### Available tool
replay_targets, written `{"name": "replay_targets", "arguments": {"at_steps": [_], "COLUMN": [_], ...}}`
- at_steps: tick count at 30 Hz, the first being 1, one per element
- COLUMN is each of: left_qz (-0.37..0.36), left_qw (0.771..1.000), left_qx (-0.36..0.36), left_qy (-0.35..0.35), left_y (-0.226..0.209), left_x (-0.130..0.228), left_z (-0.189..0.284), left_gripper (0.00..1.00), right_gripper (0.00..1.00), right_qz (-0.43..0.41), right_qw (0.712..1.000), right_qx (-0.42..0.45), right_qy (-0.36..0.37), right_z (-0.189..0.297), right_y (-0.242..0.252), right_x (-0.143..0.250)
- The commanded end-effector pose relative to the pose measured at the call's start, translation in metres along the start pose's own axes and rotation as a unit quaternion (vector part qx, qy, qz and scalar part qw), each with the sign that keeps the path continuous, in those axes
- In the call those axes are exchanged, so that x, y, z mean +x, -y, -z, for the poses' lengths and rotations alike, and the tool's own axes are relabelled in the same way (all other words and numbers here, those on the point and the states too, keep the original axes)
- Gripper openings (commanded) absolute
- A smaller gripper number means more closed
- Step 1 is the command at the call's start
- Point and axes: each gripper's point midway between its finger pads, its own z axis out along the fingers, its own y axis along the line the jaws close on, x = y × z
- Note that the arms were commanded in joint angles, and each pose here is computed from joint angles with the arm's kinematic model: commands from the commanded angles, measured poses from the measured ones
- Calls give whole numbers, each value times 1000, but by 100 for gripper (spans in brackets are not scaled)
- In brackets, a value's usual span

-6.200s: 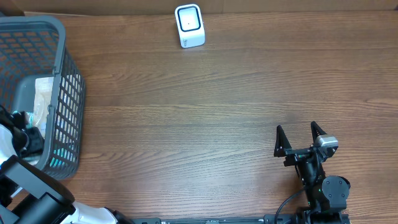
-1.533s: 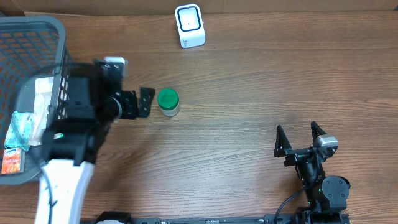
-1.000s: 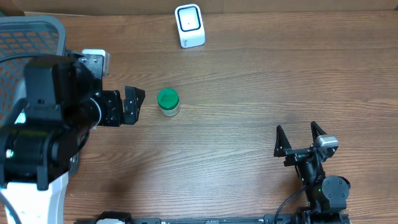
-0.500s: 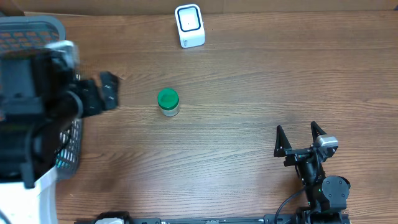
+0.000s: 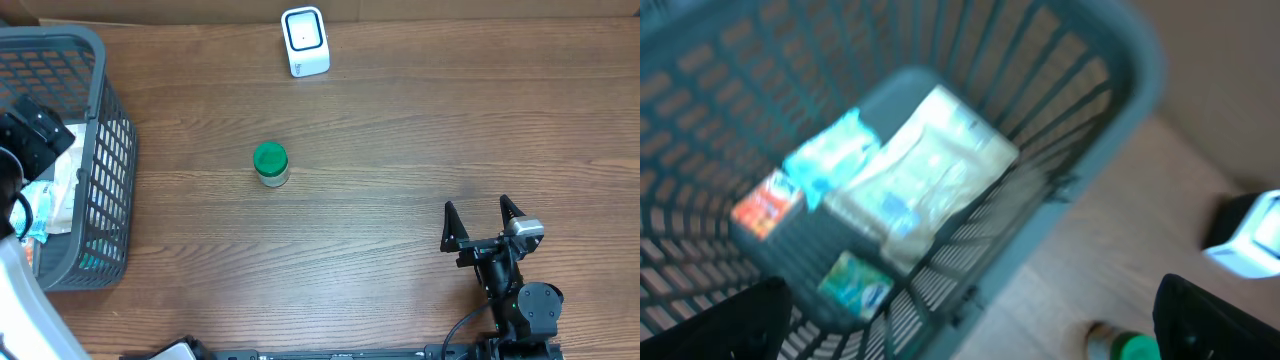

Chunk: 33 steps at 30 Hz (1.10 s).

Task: Scan the item barcode
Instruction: 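Open the left gripper and withdraw it back toward the basket, then lower the left gripper into the basket toward the kraft paper pouch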

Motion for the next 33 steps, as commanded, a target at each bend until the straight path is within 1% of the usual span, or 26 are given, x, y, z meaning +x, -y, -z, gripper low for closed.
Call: {"name": "replay_targets", "arguments": {"at_steps": [1, 5, 15, 22, 33], "left_qz": [27, 27, 38, 38, 41], "left_qw": [997, 995, 994, 994, 993], "left_qx": [-37, -54, -62, -48, -24], "left_qy": [-58, -76, -76, -93, -108], "left_y": [-12, -17, -25, -21, -12], "left_x": [7, 10, 8, 15, 21], "left_z": [-36, -48, -49, -48, -47], "left_gripper": [97, 96, 96, 96, 93], "right_gripper": [100, 100, 100, 100, 100], "right_qz": [0, 0, 0, 0, 0], "right_qw": [1000, 1000, 1000, 1000, 1000], "right_qx": [9, 9, 9, 9, 9], "right_qy": [2, 2, 2, 2, 2], "right_z": [0, 0, 0, 0, 0], "right_y": [4, 4, 4, 4, 4], "right_x": [2, 2, 2, 2, 2]}}
